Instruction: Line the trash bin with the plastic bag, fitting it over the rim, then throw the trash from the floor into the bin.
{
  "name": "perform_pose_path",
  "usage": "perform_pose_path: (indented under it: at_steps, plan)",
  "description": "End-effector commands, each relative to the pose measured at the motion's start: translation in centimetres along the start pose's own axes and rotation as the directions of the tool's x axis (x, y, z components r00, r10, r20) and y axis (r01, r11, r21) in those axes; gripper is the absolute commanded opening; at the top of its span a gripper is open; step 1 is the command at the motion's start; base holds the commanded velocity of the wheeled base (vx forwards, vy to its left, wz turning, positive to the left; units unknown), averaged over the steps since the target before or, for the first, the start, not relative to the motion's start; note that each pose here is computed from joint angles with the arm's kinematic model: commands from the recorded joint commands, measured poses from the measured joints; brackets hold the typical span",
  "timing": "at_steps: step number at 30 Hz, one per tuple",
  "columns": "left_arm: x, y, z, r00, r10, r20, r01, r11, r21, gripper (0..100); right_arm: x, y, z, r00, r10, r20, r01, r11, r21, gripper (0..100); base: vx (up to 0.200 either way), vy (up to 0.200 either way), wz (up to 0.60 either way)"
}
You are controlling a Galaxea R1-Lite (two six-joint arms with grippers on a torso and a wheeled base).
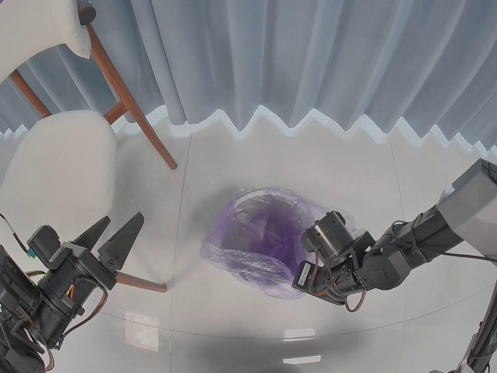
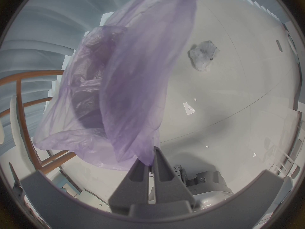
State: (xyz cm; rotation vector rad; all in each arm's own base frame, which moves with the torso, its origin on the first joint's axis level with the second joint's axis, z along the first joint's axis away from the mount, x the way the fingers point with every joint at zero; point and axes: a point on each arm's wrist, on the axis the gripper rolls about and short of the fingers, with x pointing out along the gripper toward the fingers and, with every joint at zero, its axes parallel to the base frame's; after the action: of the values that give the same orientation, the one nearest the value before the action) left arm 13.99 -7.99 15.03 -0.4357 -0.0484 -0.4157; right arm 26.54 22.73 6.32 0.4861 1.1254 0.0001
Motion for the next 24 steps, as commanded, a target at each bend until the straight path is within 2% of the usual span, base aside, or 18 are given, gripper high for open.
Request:
perform_pose_path:
  at_steps: [1,3,4,7,9,12,14,16,17,18,21,22,24]
  plan:
    - [-0.3,0.2,-0.3,1.000,0.014,-0.017,-0.014,1.000,0.003,100,1.0,-1.4,-1.2,0.999,-0.047,-0.014,0.047,0.999,-0.016,0,0.000,0.000,0.00]
    - [-0.2,0.2,-0.4,1.000,0.015,-0.020,-0.015,1.000,0.005,100,1.1,-1.5,-1.6,0.999,-0.040,-0.014,0.040,0.999,-0.025,0,0.000,0.000,0.00]
    - [-0.2,0.2,-0.4,1.000,0.013,-0.021,-0.013,1.000,0.005,100,1.1,-1.6,-1.7,1.000,-0.020,-0.003,0.020,0.999,-0.025,100,0.000,0.000,0.00]
    - [-0.2,0.2,-0.4,1.000,0.011,-0.020,-0.011,1.000,0.008,100,0.7,-1.0,-2.1,1.000,0.024,0.017,-0.023,0.999,-0.026,100,0.000,0.000,0.00]
    - [-0.2,0.2,-0.4,1.000,0.011,-0.020,-0.011,1.000,0.008,100,0.7,-1.0,-2.1,1.000,0.024,0.017,-0.023,0.999,-0.026,100,0.000,0.000,0.00]
    - [-0.2,-0.1,-0.4,1.000,-0.009,-0.024,0.008,1.000,-0.002,100,-1.9,-1.5,-2.7,0.998,0.047,0.044,-0.046,0.998,-0.037,100,0.000,0.000,0.00]
    - [0.0,-0.2,-0.3,1.000,-0.016,-0.022,0.016,1.000,-0.005,100,-2.8,-1.5,-2.5,0.996,0.069,0.057,-0.067,0.997,-0.033,100,0.000,0.000,0.00]
    - [1.6,-0.4,-0.5,0.999,-0.012,-0.039,0.011,1.000,-0.024,100,-5.2,-1.3,-1.0,0.984,0.138,0.115,-0.139,0.990,-0.002,100,0.000,0.000,0.00]
    - [1.7,-0.4,-0.5,0.999,-0.011,-0.041,0.010,1.000,-0.025,100,-5.3,-1.3,-0.9,0.983,0.142,0.120,-0.143,0.990,-0.001,100,0.000,0.000,0.00]
    - [2.9,-0.9,-0.8,0.997,-0.017,-0.074,0.013,0.998,-0.057,100,-6.6,-1.3,0.2,0.970,0.182,0.162,-0.187,0.982,0.022,100,0.000,0.000,0.00]
    - [4.2,-1.5,-1.4,0.990,-0.019,-0.139,0.005,0.995,-0.100,100,-7.6,-1.6,1.1,0.954,0.214,0.208,-0.228,0.973,0.043,100,0.000,0.000,0.00]
    - [5.0,-2.0,-2.3,0.975,-0.010,-0.222,-0.015,0.994,-0.112,100,-7.9,-2.2,2.0,0.948,0.214,0.237,-0.236,0.970,0.065,100,0.000,0.000,0.00]
    - [5.7,-2.4,-3.0,0.954,0.007,-0.301,-0.044,0.992,-0.117,100,-8.0,-2.8,2.6,0.948,0.199,0.250,-0.225,0.971,0.083,100,0.000,0.000,0.00]
